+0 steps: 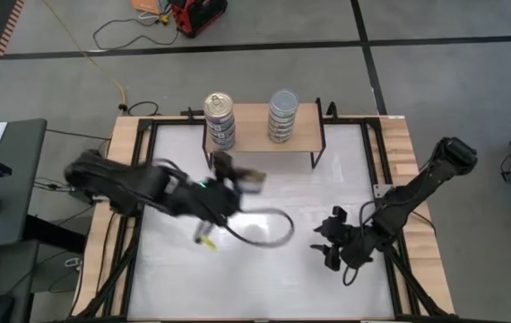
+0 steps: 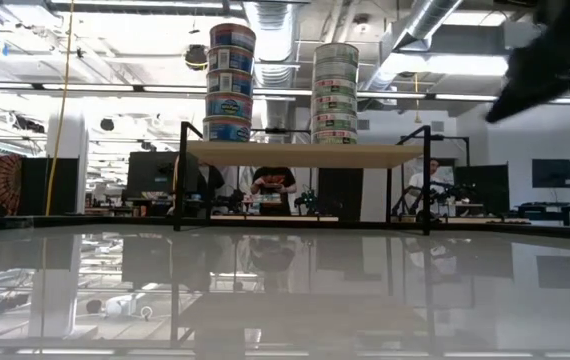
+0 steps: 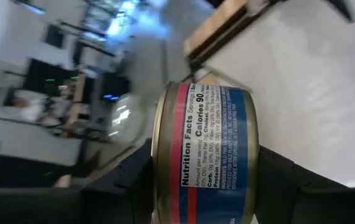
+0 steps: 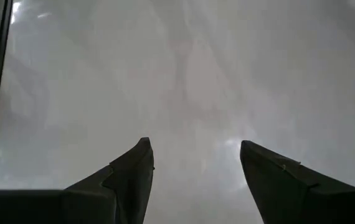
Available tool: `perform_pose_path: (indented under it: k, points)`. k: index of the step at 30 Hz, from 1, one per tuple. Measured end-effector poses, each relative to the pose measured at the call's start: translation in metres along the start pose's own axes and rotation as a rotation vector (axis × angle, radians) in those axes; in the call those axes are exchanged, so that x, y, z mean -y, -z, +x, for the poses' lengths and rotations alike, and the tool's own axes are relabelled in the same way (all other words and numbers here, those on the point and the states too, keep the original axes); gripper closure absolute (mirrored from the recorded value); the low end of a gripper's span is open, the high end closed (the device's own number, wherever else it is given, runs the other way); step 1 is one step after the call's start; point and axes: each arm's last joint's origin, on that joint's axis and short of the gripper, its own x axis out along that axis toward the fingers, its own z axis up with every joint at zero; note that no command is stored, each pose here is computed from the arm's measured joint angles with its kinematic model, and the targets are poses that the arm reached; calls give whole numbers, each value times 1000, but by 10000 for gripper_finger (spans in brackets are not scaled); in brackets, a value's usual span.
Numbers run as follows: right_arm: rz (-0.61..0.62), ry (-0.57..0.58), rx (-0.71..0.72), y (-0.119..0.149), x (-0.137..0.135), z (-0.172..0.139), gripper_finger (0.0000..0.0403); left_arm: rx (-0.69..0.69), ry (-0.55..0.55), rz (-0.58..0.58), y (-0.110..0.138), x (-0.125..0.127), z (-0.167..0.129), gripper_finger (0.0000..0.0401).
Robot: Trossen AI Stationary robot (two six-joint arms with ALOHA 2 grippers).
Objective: Stack canned seafood by type on shelf
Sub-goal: Stack the blue tuna can on top of the other blue tuna can on the shelf
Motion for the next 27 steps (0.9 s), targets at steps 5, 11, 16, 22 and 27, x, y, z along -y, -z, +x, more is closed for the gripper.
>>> perform_pose_path:
  k: [5, 11, 16, 22, 27]
  points:
    - [-78, -40, 138, -35, 9, 14, 138, -61, -105, 127, 24, -15, -9, 210]
    - [-417, 38, 370, -104, 14, 0, 138, -37, -228, 203, 45, -47, -13, 210]
    - [-736, 281, 492, -155, 22, -24, 138, 39, -250, 185, 65, -68, -25, 210]
    - [-919, 509, 604, -205, 48, -45, 137, 49, -265, 163, 88, -71, -21, 210]
    - [-974, 562, 610, -224, 75, -48, 137, 69, -372, 198, 98, -66, -3, 210]
